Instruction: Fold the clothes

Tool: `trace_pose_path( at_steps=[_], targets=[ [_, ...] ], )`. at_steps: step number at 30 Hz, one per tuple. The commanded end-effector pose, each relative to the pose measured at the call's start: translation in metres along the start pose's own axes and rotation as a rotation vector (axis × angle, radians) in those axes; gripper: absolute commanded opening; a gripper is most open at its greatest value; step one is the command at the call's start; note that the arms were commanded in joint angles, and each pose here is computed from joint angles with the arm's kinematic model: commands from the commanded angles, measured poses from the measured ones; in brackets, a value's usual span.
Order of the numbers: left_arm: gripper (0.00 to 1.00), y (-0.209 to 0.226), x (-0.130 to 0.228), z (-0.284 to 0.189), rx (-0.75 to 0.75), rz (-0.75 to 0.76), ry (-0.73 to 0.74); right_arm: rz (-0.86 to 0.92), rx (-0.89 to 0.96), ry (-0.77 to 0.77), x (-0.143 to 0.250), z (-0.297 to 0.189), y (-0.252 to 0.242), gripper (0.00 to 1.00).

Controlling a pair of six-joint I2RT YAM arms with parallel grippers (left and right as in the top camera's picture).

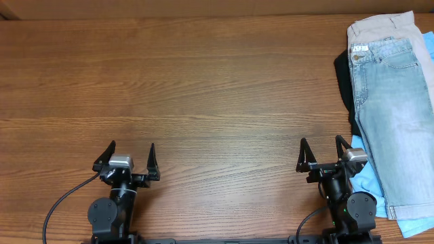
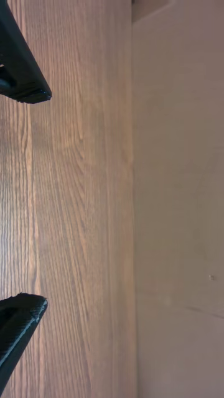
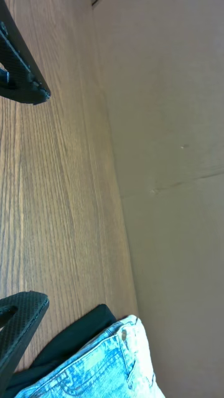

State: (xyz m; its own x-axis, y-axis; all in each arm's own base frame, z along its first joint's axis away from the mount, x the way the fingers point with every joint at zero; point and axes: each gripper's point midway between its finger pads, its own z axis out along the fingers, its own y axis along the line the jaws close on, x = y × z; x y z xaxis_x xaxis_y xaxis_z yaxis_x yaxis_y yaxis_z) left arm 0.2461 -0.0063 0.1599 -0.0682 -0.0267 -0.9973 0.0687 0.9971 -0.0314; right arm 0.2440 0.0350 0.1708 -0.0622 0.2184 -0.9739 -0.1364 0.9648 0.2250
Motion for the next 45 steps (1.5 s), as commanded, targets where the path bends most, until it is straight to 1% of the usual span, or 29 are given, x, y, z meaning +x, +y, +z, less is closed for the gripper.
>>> trace_pose_path(
  at_steps=[1,4,9,11,13,17,22,24,27,30,31,33,35,36,40,42,45],
  targets=[
    [1.0,0.011,0.003,0.0,-0.061,0.022,0.009,-0.001,0.006,-0.001,0.002,0.0,-0.002,1.0],
    [1.0,0.01,0.003,0.0,-0.057,0.02,0.01,-0.001,0.006,-0.001,0.002,0.0,-0.002,1.0],
    [1.0,0.001,0.002,0.0,-0.004,-0.017,0.006,-0.004,0.016,-0.008,0.001,0.0,-0.004,1.0],
    [1.0,-0.006,0.002,0.0,0.036,-0.03,0.003,-0.001,0.013,-0.022,-0.003,0.0,-0.003,1.0],
    [1.0,-0.018,0.0,-0.001,0.108,-0.025,-0.002,0.004,0.01,-0.035,-0.006,0.0,-0.002,1.0],
    [1.0,-0.028,-0.004,-0.003,0.165,-0.02,-0.01,0.002,0.016,-0.084,-0.018,0.0,-0.002,1.0],
    [1.0,-0.033,-0.04,-0.012,0.181,-0.001,-0.043,0.003,0.008,-0.162,-0.047,-0.006,0.003,1.0],
    [1.0,-0.027,-0.067,-0.018,0.136,0.039,-0.026,0.003,-0.004,-0.212,-0.071,-0.012,0.008,1.0],
    [1.0,-0.018,-0.089,-0.019,0.078,0.037,0.036,0.004,-0.008,-0.259,-0.096,-0.02,0.013,1.0],
    [1.0,-0.017,-0.109,-0.014,0.076,0.022,0.116,0.008,0.007,-0.298,-0.122,-0.028,0.015,1.0],
    [1.0,-0.017,-0.123,-0.007,0.077,0.011,0.175,0.009,0.019,-0.301,-0.135,-0.031,0.016,1.0],
    [1.0,-0.016,-0.136,0.003,0.081,-0.003,0.244,0.009,0.029,-0.269,-0.146,-0.03,0.018,1.0],
    [1.0,-0.017,-0.153,0.024,0.1,-0.037,0.393,0.006,0.055,-0.158,-0.158,-0.022,0.021,1.0],
    [1.0,-0.018,-0.155,0.029,0.11,-0.048,0.438,0.005,0.061,-0.13,-0.161,-0.019,0.021,1.0],
    [1.0,-0.021,-0.156,0.05,0.143,-0.101,0.627,0.002,0.095,0.017,-0.173,0.006,0.024,1.0],
    [1.0,-0.024,-0.154,0.058,0.167,-0.127,0.698,0.0,0.115,0.102,-0.175,0.021,0.024,1.0],
    [1.0,-0.024,-0.148,0.068,0.176,-0.148,0.765,-0.003,0.142,0.234,-0.17,0.042,0.023,1.0]
  ],
)
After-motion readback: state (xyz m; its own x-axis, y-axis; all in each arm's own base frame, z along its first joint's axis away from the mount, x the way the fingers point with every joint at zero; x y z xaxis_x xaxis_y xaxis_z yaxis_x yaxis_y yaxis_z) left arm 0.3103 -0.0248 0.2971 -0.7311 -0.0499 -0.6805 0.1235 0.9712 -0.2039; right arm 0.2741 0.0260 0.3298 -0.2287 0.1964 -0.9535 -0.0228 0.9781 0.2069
